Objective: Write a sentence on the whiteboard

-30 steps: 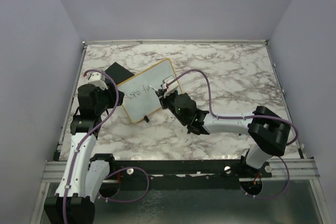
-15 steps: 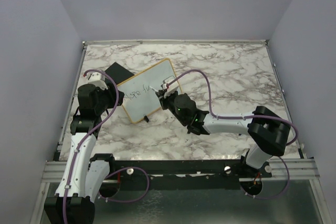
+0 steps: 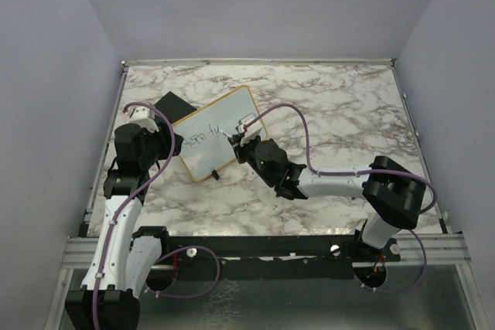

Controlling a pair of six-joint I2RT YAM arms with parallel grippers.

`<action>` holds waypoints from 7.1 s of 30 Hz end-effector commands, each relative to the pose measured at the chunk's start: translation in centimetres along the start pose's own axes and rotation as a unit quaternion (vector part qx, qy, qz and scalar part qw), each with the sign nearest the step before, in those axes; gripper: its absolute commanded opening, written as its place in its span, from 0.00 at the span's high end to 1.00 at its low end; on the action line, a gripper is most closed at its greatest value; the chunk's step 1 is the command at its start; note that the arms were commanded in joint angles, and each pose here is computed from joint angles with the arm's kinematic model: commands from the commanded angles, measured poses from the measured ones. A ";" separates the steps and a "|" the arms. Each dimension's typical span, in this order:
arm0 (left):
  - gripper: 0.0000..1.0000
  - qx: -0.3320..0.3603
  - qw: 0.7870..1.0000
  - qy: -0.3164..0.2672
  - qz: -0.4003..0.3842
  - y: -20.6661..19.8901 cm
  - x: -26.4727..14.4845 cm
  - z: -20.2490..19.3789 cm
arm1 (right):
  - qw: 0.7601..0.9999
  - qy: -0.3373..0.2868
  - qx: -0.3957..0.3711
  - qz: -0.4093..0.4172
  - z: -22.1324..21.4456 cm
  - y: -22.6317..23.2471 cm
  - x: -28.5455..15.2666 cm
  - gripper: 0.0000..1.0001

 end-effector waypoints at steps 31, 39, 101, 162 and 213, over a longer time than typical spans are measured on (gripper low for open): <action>0.50 0.003 1.000 -0.006 -0.015 -0.5 -0.1 0.1 | 0.999 0.027 -0.012 -0.025 -1.9 -1.1 -0.6 1.00; 0.50 0.004 1.000 -0.006 -0.015 -0.5 -0.1 0.0 | 1.000 -0.023 0.011 0.008 1.2 -1.1 -2.5 1.00; 0.51 0.003 1.000 -0.007 -0.015 -0.5 -0.2 0.1 | 0.999 0.002 -0.005 -0.037 0.0 -2.5 0.2 1.00; 0.51 0.004 1.000 -0.005 -0.016 -0.6 -0.1 0.0 | 1.000 0.017 -0.004 0.020 -1.4 -0.6 0.6 1.00; 0.50 0.004 1.000 -0.005 -0.016 -0.6 -0.1 0.0 | 1.000 -0.015 0.013 0.002 0.5 -2.3 -2.2 1.00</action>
Point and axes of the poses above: each gripper's point midway between its finger pads, its own x axis out along the fingers, its own y axis along the line the jaws close on, z = x × y, the point moved 2 cm from there along -x, back along the fingers, and after that the axes turned 3 degrees about -x, right-handed, at the moved point
